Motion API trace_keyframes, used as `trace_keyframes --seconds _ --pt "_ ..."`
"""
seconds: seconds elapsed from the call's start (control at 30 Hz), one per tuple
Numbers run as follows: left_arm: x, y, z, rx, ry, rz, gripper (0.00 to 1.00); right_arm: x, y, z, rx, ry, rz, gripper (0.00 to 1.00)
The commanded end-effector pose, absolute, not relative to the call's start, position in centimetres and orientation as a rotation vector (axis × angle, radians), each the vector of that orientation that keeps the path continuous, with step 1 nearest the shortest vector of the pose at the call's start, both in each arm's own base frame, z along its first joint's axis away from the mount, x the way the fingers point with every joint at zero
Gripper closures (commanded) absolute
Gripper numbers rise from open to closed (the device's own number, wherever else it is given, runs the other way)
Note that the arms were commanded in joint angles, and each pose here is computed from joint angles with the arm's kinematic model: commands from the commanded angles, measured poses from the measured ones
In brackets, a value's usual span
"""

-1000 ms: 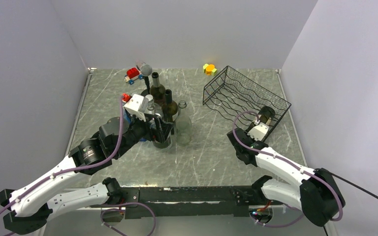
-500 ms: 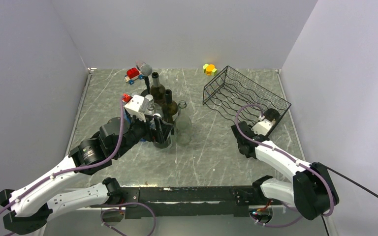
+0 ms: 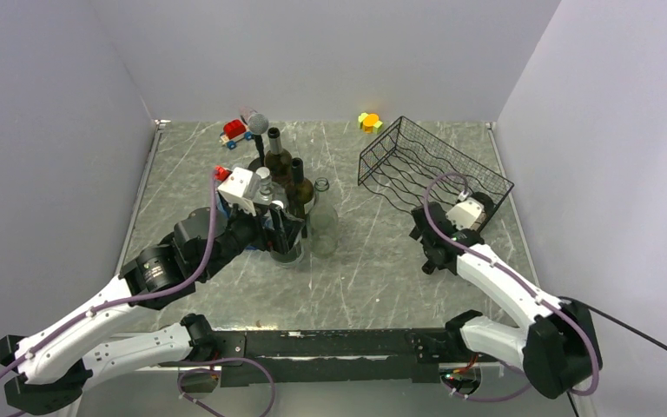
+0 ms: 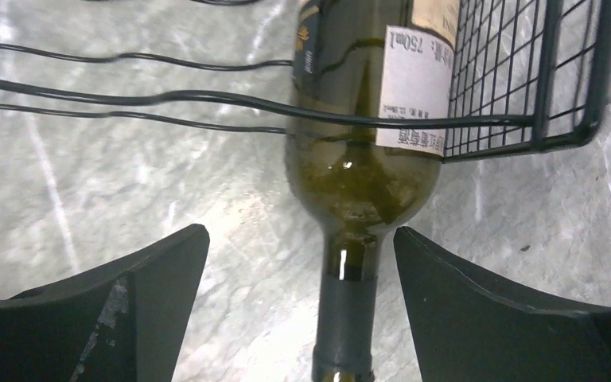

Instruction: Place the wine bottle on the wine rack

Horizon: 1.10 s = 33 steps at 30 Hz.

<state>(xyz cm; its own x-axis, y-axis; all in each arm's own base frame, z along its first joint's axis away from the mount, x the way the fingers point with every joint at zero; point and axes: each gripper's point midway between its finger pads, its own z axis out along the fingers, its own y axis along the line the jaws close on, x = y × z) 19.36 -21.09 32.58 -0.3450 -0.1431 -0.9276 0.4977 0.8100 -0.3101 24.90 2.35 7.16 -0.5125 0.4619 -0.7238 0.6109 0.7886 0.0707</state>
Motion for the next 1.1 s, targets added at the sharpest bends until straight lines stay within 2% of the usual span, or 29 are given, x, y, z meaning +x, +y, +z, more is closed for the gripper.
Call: trace_keyframes --seconds 0.0,0.23,0.47,0.63,0.83,1.0,1.07 --pt "19.2 -20.3 35.6 0.226 1.739 -0.707 0.01 25.1 3.2 11.1 0.726 2.186 -0.145 0.08" --pt "19.2 -19.3 36.1 0.217 1.711 -0.683 0.01 25.4 6.3 17.9 0.423 2.070 0.165 0.07" --pt "19.2 -18.9 36.5 0.199 1.687 -0.686 0.01 26.7 15.4 26.6 0.010 1.901 0.650 0.05" --pt "19.1 -19.0 37.0 0.209 1.683 -0.693 0.01 25.2 22.7 31.3 -0.367 1.704 0.917 0.02" --pt "19.1 -18.9 37.0 0.197 1.692 -0.686 0.01 25.7 28.4 32.2 -0.582 1.645 0.871 0.01" --pt "19.0 -18.7 36.9 0.188 1.697 -0.691 0.01 26.8 30.9 32.1 -0.623 1.614 0.842 0.02" --pt "19.0 -18.6 37.0 0.190 1.697 -0.687 0.01 27.1 31.6 32.0 -0.626 1.609 0.846 0.07"
